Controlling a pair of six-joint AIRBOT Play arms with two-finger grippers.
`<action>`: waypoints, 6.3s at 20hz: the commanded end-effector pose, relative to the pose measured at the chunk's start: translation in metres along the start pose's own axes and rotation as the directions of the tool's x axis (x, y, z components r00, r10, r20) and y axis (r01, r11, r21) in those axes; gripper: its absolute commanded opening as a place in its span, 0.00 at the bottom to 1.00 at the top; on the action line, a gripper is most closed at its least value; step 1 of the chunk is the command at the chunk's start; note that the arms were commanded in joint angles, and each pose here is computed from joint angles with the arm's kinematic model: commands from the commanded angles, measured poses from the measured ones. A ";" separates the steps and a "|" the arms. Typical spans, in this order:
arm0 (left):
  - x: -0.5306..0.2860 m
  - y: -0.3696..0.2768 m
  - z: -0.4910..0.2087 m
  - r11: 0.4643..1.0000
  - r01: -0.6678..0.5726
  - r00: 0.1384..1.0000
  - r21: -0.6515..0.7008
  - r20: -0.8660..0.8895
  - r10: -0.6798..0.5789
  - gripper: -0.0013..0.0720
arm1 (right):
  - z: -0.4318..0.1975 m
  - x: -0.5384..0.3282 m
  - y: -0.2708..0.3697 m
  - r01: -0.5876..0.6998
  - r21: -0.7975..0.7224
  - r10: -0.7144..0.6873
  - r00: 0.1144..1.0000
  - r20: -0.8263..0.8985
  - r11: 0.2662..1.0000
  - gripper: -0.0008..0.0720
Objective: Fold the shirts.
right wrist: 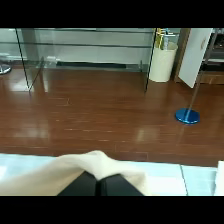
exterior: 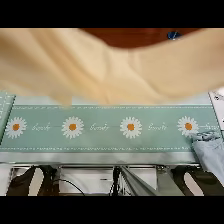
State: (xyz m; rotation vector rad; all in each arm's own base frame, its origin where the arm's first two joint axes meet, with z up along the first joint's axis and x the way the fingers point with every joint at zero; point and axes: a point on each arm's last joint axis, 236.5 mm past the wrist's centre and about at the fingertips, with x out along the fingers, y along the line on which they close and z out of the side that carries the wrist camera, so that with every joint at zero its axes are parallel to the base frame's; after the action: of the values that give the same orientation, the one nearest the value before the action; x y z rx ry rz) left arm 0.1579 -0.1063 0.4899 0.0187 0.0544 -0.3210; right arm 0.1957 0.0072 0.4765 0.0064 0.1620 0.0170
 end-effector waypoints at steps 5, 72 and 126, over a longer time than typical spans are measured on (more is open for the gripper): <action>-0.038 -0.024 -0.099 0.993 -0.035 0.929 -0.112 -0.371 -0.009 0.06 | -0.071 -0.044 -0.028 0.123 -0.046 -0.131 0.946 -0.295 0.991 0.04; 0.183 0.116 -0.591 0.781 -0.123 0.309 -0.612 -0.772 -0.556 0.06 | -0.402 0.262 -0.077 0.038 0.153 0.130 0.346 -0.929 0.988 0.59; -0.049 -0.024 -0.015 0.994 -0.106 0.992 -0.003 -0.063 0.106 0.06 | -0.003 -0.021 0.043 -0.127 0.110 0.135 0.989 -0.066 0.986 0.04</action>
State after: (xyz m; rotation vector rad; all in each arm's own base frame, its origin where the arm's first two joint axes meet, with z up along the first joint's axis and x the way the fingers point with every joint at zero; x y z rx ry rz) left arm 0.1166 -0.1275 0.5119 0.0754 -0.0393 -0.2877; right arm 0.1897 0.0735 0.5210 0.1490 0.0515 0.2705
